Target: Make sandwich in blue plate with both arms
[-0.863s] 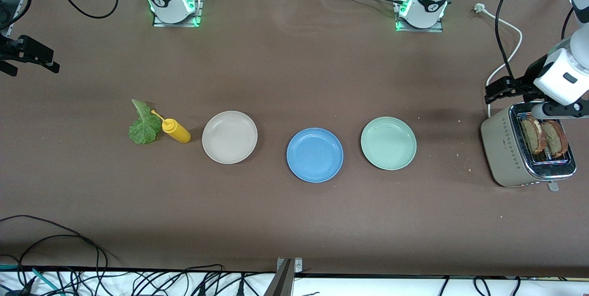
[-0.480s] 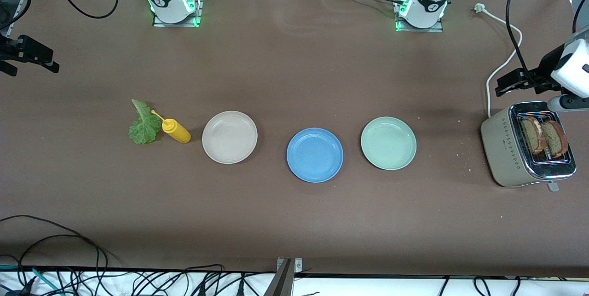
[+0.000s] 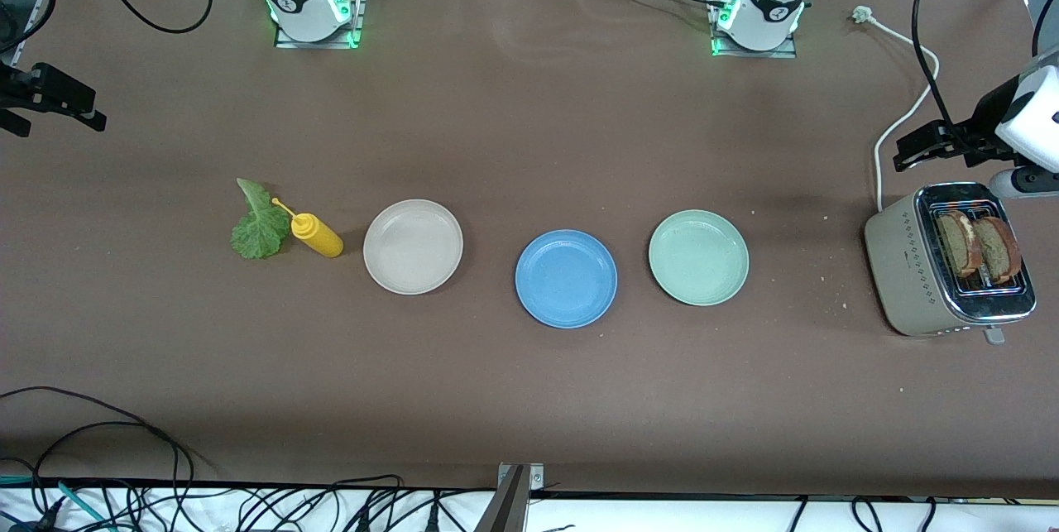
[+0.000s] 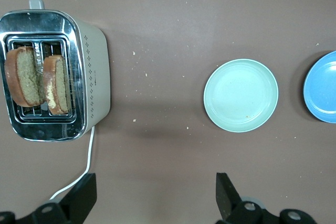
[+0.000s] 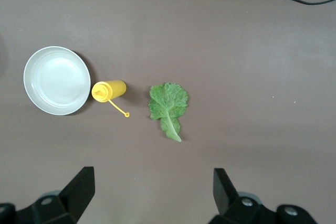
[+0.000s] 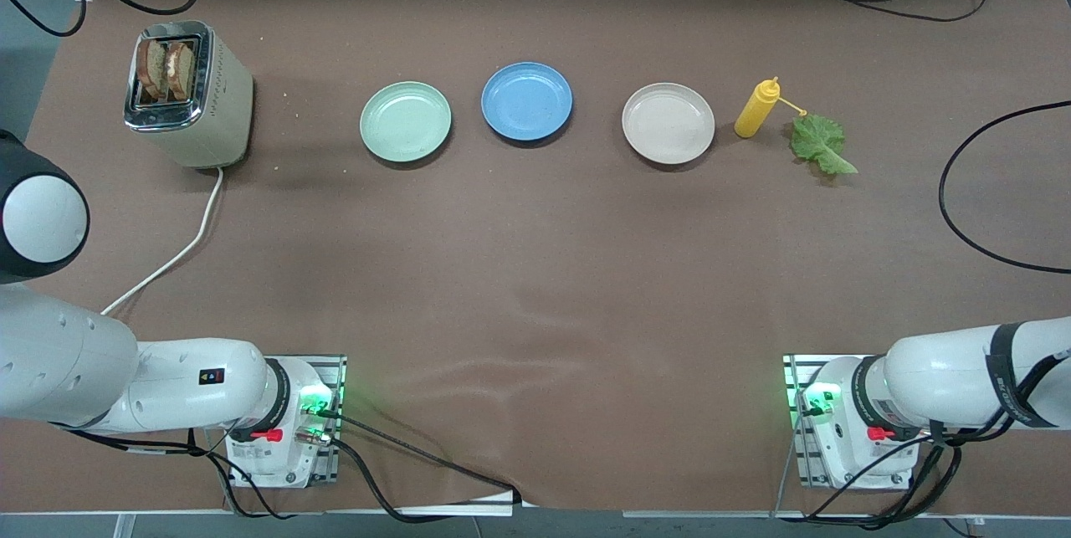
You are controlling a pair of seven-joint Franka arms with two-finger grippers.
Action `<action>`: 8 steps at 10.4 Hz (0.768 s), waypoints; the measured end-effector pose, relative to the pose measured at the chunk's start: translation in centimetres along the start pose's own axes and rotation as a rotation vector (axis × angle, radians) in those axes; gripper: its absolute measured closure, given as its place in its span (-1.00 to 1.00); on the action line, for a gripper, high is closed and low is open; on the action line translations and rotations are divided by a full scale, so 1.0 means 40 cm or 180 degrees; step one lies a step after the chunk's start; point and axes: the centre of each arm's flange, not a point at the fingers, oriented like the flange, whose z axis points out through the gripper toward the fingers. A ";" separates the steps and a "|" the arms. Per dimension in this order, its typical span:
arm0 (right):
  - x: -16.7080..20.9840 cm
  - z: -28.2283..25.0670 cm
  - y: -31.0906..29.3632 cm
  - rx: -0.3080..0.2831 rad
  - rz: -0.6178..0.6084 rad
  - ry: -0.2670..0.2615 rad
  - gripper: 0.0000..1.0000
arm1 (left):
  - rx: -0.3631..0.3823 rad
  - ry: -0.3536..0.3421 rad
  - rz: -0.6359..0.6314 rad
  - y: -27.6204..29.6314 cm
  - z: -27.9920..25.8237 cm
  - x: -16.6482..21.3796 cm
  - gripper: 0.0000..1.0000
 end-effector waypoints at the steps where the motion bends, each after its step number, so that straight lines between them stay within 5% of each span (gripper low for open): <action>1: 0.000 0.000 0.000 0.0000 0.0000 0.0000 -1.00 | 0.0000 0.0003 0.0000 0.000 -0.001 -0.001 -1.00; 8: 0.000 0.000 0.000 0.0000 0.0000 0.0000 -1.00 | 0.0000 0.0015 0.0004 0.002 -0.005 -0.003 -1.00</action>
